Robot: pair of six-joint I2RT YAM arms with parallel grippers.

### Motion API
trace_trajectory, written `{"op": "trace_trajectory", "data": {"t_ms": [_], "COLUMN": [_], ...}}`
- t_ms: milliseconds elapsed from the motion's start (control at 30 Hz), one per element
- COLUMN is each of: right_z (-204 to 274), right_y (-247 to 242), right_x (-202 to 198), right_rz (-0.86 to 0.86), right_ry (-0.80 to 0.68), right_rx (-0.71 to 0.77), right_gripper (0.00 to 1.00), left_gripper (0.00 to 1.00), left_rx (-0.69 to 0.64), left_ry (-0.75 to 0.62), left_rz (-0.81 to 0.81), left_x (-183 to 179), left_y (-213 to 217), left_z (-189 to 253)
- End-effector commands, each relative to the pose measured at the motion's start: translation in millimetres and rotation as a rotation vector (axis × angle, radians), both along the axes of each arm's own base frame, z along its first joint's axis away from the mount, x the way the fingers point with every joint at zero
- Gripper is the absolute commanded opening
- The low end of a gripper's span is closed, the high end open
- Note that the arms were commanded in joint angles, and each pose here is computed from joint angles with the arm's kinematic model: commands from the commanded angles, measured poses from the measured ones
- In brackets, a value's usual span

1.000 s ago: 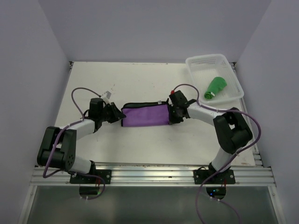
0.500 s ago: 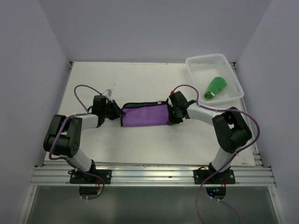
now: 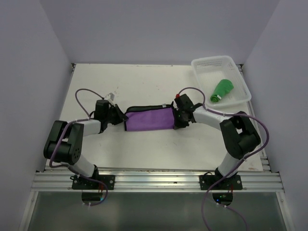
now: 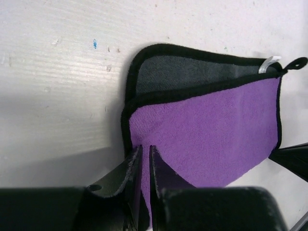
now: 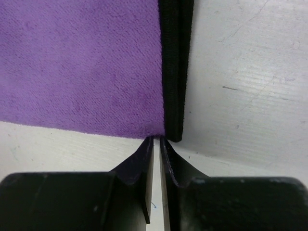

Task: Roll the towels
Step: Fold the towel

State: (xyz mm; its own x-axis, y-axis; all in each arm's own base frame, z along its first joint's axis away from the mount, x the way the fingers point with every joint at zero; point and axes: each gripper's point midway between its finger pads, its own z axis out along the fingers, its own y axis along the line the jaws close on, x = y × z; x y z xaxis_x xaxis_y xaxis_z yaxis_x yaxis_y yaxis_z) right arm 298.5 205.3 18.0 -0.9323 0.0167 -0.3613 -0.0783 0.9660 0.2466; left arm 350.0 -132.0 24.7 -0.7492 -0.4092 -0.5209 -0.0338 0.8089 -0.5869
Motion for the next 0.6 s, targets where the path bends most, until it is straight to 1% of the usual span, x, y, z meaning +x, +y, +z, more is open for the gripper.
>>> {"op": "trace_trajectory", "data": {"t_ms": [0,33,100,200,233,333,400,433,500,567], "right_z": [33.7,40.2,57.3,74.6,76.2,84.3,81.5,84.7,76.8,80.2], "right_y": [3.5,5.6,9.2,16.9,19.5,42.1,53.8,66.6,80.2,99.7], "right_x": [3.6,4.7,6.7,4.9,3.7,-1.4,-3.3,-5.7,-8.7,-11.5], "right_rz": [0.027,0.032,0.042,0.059,0.066,0.105,0.119,0.144,0.166,0.199], "right_ry": [-0.052,-0.063,-0.096,-0.128,-0.129,-0.142,-0.135,-0.142,-0.122,-0.123], "right_rx": [0.029,0.042,0.062,0.083,0.088,0.112,0.119,0.129,0.123,0.136], "right_gripper": [0.15,0.2,0.27,0.28,0.28,0.2,0.11,0.08,0.04,0.04], "left_gripper": [0.15,0.16,0.18,0.18,0.17,0.14,0.12,0.11,0.1,0.08], "left_rx": [0.007,0.009,0.017,0.021,0.022,0.026,0.028,0.02,0.031,0.023], "left_ry": [-0.145,-0.151,-0.193,-0.209,-0.198,-0.168,-0.149,-0.128,-0.105,-0.084], "left_rz": [-0.018,-0.018,-0.02,-0.047,-0.059,-0.096,-0.109,-0.123,-0.113,-0.11], "left_x": [7.1,7.1,6.5,-1.3,-6.2,-21.9,-32.9,-44.9,-57.3,-65.2], "left_y": [-0.6,-0.3,0.2,-4.7,-7.1,-20.5,-32.0,-40.3,-40.7,-41.7], "left_z": [41.5,47.6,64.8,73.9,70.5,58.2,48.5,38.5,22.5,13.5]}}
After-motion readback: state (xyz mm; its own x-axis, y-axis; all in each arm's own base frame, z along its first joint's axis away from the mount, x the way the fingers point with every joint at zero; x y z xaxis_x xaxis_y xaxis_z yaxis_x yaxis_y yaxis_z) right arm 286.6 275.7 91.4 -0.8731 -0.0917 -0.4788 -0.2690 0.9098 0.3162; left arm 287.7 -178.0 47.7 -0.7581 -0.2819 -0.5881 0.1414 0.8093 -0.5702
